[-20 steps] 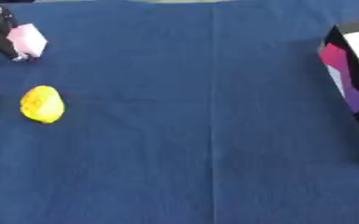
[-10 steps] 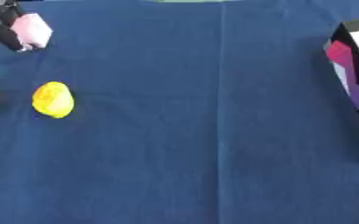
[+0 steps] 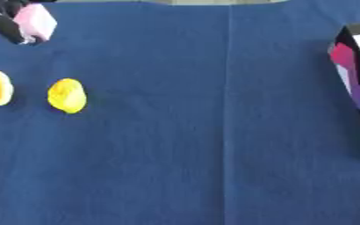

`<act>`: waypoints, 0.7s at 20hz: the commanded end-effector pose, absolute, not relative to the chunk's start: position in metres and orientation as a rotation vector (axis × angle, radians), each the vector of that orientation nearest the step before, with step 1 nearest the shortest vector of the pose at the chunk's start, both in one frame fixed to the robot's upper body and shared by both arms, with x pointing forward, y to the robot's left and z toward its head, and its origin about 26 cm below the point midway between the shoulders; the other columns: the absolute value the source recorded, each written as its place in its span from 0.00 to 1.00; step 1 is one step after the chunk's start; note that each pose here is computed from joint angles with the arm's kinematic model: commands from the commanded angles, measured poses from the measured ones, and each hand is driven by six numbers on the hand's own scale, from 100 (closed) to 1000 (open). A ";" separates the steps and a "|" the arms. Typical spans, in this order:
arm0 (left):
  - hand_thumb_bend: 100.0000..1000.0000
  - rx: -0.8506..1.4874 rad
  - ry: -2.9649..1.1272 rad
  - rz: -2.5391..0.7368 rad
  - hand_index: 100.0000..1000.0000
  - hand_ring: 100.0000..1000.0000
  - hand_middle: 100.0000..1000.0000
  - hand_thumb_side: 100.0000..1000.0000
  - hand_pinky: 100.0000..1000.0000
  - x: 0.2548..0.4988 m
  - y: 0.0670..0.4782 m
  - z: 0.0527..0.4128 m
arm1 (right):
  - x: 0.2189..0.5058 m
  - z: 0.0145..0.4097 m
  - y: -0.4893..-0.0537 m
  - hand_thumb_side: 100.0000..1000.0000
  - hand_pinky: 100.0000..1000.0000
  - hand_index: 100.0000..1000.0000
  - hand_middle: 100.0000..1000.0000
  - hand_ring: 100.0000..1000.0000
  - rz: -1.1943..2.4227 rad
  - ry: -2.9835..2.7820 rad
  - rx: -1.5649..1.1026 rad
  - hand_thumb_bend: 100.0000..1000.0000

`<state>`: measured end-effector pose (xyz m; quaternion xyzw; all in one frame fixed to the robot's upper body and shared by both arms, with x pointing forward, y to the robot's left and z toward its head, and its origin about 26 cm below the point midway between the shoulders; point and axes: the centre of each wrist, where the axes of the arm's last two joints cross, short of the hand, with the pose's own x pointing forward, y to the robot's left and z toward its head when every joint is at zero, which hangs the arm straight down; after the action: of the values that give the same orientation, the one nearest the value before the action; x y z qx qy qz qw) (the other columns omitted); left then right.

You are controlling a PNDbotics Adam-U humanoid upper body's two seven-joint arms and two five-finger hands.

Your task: Pick up the objects with one hand, pass them to the other hand, and then place them into the box on the other side of the table.

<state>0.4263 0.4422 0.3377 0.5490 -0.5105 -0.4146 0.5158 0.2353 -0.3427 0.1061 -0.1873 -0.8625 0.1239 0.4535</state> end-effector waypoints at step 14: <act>0.36 1.298 -1.315 -1.142 0.46 0.53 0.39 0.00 0.65 0.407 0.430 0.336 | 0.223 0.113 -0.366 0.44 0.88 1.00 0.93 1.00 0.289 -2.148 -0.477 0.00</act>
<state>0.4164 0.4263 0.3148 0.5121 -0.5297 -0.4677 0.4883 0.2240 -0.3601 0.1048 -0.1859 -0.8642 0.1088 0.4547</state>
